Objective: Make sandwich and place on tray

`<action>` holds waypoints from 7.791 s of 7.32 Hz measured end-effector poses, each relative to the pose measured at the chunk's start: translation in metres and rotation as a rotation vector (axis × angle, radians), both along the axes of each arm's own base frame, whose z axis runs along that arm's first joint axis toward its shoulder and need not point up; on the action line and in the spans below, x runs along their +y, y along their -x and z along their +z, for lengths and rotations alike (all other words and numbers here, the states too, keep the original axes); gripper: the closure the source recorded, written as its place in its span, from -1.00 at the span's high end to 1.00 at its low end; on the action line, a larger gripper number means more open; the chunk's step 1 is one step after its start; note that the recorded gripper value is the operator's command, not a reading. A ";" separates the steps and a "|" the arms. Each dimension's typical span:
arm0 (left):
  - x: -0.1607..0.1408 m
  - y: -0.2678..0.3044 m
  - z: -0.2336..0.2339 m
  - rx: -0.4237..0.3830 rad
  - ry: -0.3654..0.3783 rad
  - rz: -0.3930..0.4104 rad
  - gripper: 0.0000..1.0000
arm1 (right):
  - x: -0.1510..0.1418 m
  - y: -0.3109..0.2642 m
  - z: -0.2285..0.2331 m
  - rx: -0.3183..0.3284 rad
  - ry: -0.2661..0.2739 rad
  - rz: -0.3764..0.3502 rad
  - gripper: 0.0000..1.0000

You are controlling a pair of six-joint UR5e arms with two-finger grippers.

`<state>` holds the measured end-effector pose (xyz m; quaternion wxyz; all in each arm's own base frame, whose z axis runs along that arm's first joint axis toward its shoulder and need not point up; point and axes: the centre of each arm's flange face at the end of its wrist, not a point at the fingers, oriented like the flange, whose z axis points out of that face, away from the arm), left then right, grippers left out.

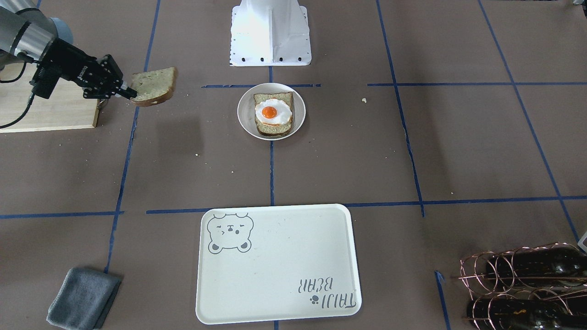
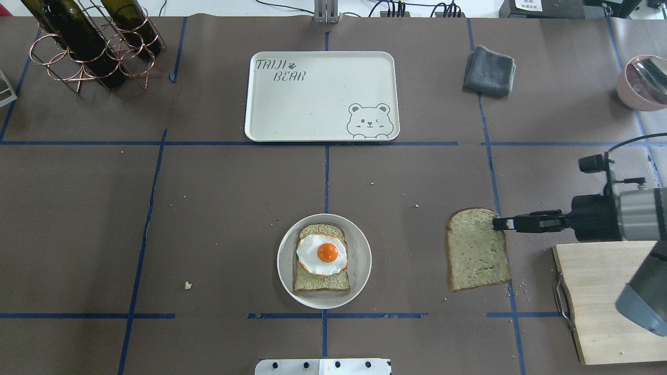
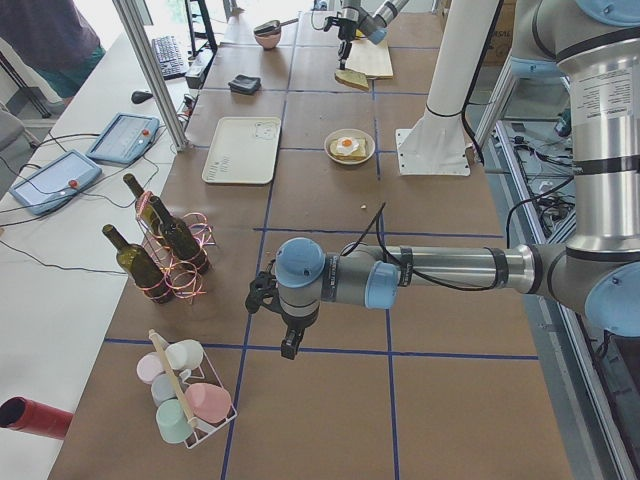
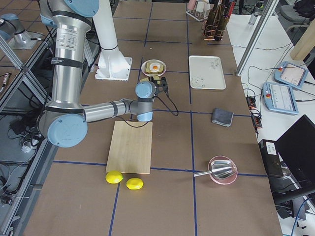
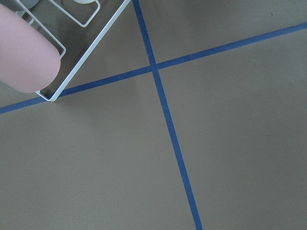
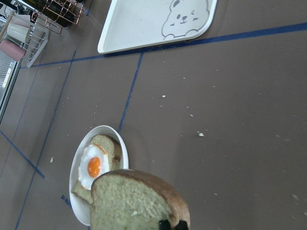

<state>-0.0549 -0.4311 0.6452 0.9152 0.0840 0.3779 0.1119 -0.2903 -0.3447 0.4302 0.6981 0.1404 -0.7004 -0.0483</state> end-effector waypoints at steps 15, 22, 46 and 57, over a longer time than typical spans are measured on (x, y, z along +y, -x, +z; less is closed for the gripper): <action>0.001 -0.001 0.000 0.014 0.002 0.002 1.00 | 0.015 0.243 -0.140 0.154 0.204 0.135 1.00; -0.006 -0.004 -0.022 0.046 -0.117 0.008 1.00 | -0.101 0.127 -0.135 0.451 0.246 0.104 1.00; 0.119 -0.607 -0.361 0.365 0.202 -0.237 -0.61 | 0.020 -0.352 0.224 0.815 0.136 -0.030 1.00; 0.035 -0.562 -0.390 0.471 0.188 -0.271 -1.00 | 0.018 -0.353 0.229 0.827 0.142 -0.031 1.00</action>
